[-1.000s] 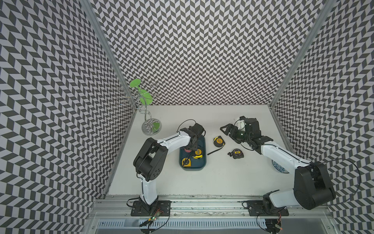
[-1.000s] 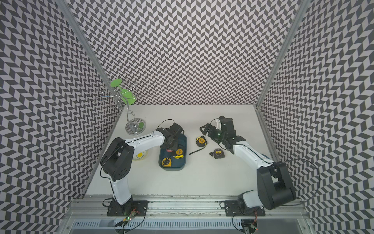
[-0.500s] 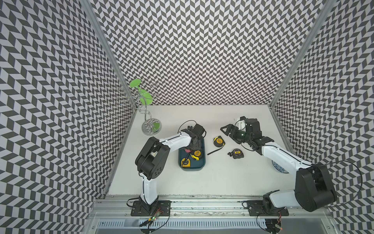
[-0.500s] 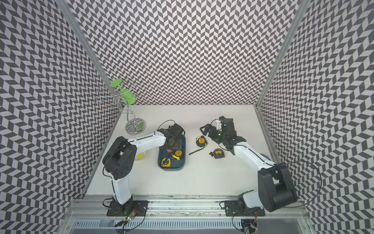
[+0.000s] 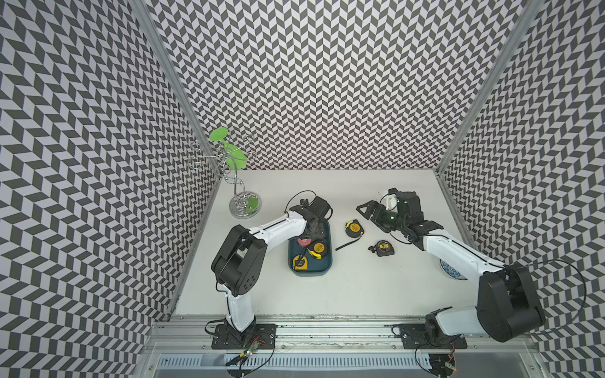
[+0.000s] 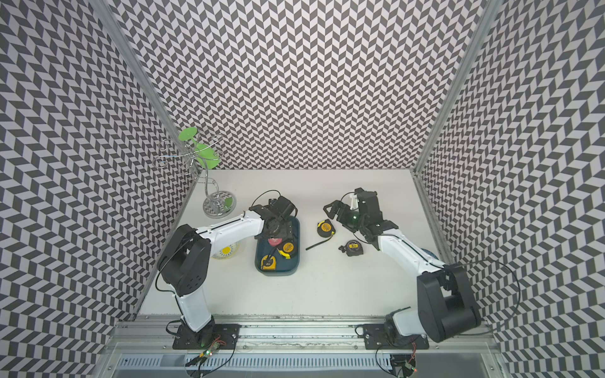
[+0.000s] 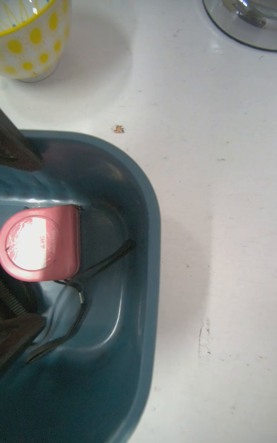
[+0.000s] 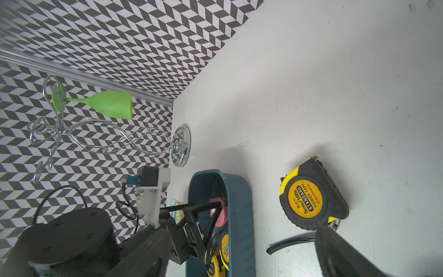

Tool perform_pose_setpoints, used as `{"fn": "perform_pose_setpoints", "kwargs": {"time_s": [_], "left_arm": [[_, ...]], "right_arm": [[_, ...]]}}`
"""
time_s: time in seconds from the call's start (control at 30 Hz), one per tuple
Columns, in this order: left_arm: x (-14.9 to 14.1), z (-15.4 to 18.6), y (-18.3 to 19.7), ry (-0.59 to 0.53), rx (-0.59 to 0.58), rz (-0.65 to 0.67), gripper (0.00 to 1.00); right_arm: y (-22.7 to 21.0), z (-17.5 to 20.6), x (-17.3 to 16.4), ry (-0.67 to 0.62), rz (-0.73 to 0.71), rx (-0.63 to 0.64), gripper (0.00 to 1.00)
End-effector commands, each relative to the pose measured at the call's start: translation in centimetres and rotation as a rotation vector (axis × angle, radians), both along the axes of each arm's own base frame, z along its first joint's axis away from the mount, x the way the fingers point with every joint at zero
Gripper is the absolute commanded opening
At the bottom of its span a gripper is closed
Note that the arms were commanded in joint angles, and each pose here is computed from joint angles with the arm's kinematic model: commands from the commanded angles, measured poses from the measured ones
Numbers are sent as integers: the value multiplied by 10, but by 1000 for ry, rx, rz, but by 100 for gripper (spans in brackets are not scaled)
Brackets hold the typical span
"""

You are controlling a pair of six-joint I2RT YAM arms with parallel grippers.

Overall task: Take the tape measure out of the storage box
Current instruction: Place the tape measure in the storage box, then pick up the tape measure from the storage box.

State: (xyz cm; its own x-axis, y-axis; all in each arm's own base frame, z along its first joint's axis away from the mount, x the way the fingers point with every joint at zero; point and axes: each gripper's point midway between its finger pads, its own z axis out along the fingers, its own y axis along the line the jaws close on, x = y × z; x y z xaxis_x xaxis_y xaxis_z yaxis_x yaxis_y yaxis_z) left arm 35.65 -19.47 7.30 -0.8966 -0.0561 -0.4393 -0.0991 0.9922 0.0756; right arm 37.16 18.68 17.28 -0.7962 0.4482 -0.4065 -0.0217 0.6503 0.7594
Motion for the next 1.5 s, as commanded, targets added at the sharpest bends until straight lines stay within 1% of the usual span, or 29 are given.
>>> {"fn": "perform_pose_setpoints", "kwargs": {"time_s": [0.0,0.13,0.27,0.33,0.5,0.7,0.8,0.9,1.0,1.17,1.2,1.33,1.4,1.47], "left_arm": [[0,13,2,-21,3,20,96],[-1,3,0,16,20,19,92],[-3,3,-2,18,15,9,87],[-6,-4,0,34,21,4,85],[-12,-29,4,98,56,7,84],[-13,-43,2,123,45,23,84],[-12,-49,1,132,35,32,83],[-10,-56,3,143,22,45,79],[-7,-61,3,150,11,52,70],[-3,-55,1,141,4,50,42],[-3,-53,0,138,0,49,40],[-1,-34,-1,114,-20,50,19],[0,-20,-2,95,-37,52,14],[2,-2,-4,72,-58,52,13]], "right_arm": [[-1,9,4,-44,2,9,98],[-1,9,5,-43,2,8,98],[-1,8,4,-40,2,7,98],[-2,8,4,-39,0,7,98],[-1,6,4,-37,0,7,98],[-2,6,5,-35,-1,6,98],[-2,4,5,-32,-3,5,98],[-2,4,6,-32,-2,5,98],[-3,3,6,-30,-3,4,98],[-5,2,6,-27,-9,4,98],[-5,2,6,-27,-9,4,98],[-5,3,7,-30,-11,4,98],[-5,3,7,-31,-10,5,98],[-5,3,8,-33,-11,5,98]]}}
